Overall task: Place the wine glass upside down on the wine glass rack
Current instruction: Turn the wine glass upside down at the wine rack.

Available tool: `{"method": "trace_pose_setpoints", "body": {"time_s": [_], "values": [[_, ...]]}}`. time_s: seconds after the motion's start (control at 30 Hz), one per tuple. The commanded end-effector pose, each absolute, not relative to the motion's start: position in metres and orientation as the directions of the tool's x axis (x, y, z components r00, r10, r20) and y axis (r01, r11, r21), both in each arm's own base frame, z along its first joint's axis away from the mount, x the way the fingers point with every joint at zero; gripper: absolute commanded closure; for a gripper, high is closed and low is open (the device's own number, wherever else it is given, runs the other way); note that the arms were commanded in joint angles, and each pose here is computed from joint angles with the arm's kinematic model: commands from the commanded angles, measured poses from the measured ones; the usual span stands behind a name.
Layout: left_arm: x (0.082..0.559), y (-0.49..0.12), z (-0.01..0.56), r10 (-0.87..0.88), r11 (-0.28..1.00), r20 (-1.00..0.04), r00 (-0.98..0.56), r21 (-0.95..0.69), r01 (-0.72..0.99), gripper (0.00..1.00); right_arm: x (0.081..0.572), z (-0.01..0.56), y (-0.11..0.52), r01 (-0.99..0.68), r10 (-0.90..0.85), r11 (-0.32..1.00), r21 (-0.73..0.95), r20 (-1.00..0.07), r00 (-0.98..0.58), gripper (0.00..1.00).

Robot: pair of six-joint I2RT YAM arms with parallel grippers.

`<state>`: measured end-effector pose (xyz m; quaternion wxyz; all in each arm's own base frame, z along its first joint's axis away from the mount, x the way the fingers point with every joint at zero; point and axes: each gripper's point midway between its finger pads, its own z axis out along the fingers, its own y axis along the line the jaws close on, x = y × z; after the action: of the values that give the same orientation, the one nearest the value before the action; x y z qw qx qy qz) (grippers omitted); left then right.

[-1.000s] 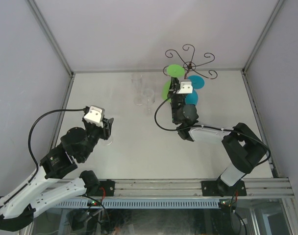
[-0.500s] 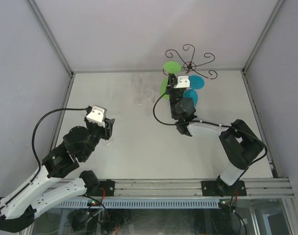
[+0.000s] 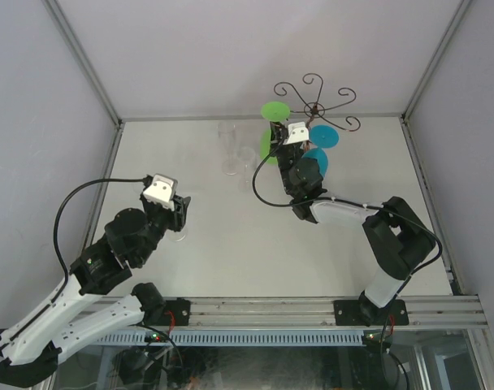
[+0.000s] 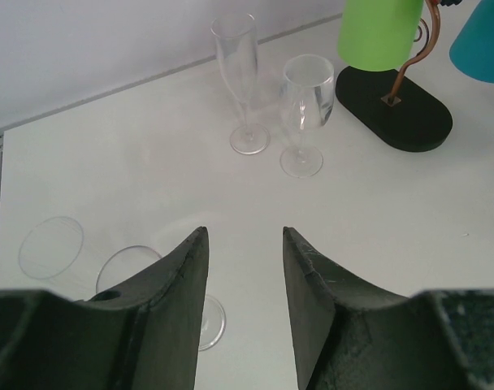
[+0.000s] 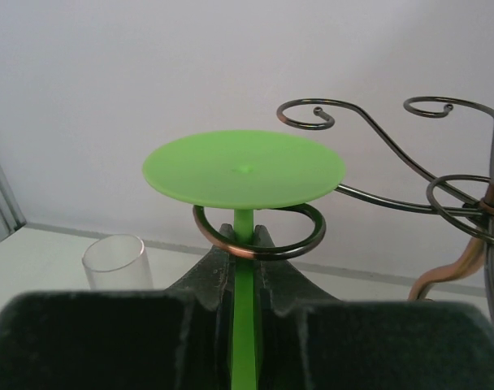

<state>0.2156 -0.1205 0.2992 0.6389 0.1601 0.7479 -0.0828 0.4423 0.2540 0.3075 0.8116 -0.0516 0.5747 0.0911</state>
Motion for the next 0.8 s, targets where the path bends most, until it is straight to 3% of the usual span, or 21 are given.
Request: {"method": "trace_pose_setpoints", "body": {"time_s": [0.0, 0.77], "values": [[0.218, -0.124, 0.296, 0.116, 0.935, -0.984, -0.137, 0.061, 0.35, 0.54, 0.437, 0.333, 0.268, -0.305, 0.15, 0.952, 0.034, -0.919, 0.364, 1.0], [0.22, -0.129, 0.292, 0.113, 0.929, -0.981, -0.157, 0.049, 0.366, 0.55, 0.401, 0.341, 0.251, -0.334, 0.173, 0.942, 0.03, -0.897, 0.407, 1.0]]}}
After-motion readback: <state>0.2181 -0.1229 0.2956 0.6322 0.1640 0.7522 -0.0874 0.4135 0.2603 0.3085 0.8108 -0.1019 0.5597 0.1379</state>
